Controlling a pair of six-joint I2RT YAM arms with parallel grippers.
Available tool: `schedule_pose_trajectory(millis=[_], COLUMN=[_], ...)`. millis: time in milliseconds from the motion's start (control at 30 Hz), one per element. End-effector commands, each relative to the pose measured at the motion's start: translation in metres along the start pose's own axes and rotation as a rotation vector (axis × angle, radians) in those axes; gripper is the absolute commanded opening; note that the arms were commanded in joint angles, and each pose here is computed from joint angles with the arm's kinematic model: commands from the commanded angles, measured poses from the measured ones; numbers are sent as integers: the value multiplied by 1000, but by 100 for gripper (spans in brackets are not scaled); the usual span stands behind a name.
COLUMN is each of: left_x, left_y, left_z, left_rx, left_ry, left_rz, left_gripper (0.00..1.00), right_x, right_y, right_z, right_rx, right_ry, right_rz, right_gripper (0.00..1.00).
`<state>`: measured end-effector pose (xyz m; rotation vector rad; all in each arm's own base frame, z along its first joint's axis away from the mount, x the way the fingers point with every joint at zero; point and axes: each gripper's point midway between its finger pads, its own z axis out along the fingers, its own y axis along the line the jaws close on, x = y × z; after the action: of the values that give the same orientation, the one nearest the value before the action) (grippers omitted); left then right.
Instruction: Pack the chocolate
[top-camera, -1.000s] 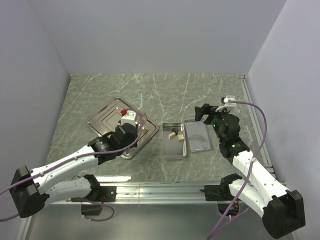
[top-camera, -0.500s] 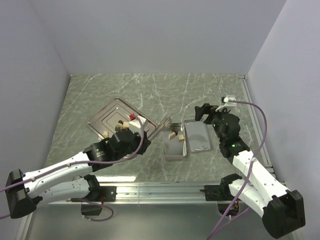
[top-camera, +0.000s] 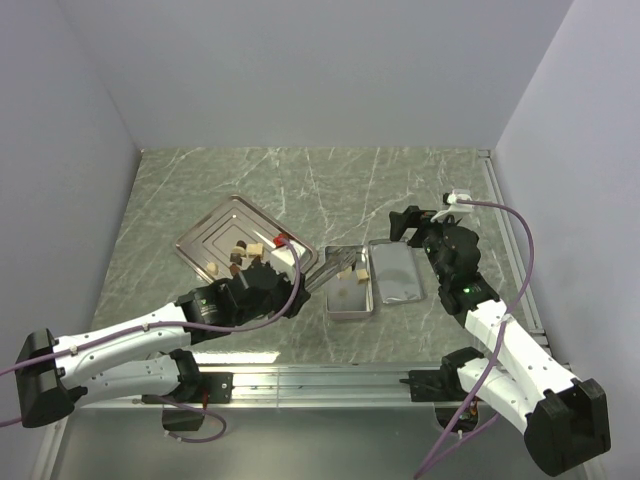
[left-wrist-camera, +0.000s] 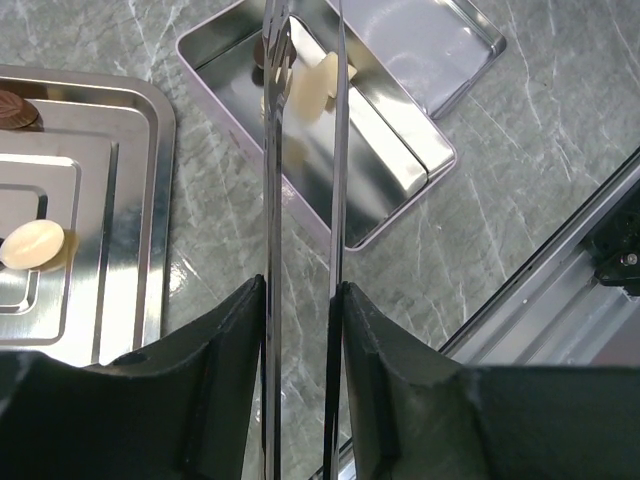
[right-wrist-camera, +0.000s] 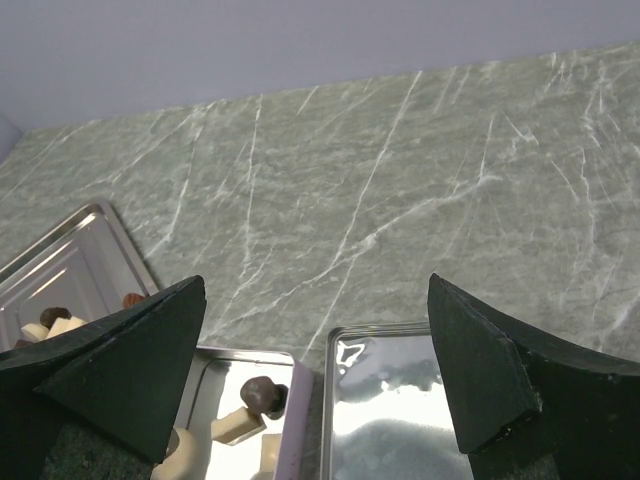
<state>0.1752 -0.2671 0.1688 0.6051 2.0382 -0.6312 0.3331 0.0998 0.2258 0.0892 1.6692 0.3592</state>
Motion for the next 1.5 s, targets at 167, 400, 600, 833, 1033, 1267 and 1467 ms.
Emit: schedule_pose_trajectory(millis=[167,400,600,833,1033,1267,1467], left_x=[-25,-30,-25,-23,-15,-2,-4], left_y=[-8,6,29,79,117,131,132], left_z=[-3,-10,-4,-1,-5,9,10], left_rx=[21,-43,-150,-321,-502,-536,-525], left_ry=[-82,-123,-99,-94,-65,7,-5], left_rz=[-12,-46,-76,-158,-196,-188,-185], left_gripper=[41,37,38,36,37,40,44], right_x=[-26,-26,-25,-25,-25,-25,-26], right_y=[8,8,8,8,9,9,9], right_z=[3,3,3,3,3,2,2], right_rx=[-18,-18,-22,-22,-25,-26,-27], right_ry=[-59,-59,-57,-55,-54,-54,-55], right_rz=[-5,-5,-4,-4,-4,-4,-4], right_gripper=[98,98,98,98,98,98,98])
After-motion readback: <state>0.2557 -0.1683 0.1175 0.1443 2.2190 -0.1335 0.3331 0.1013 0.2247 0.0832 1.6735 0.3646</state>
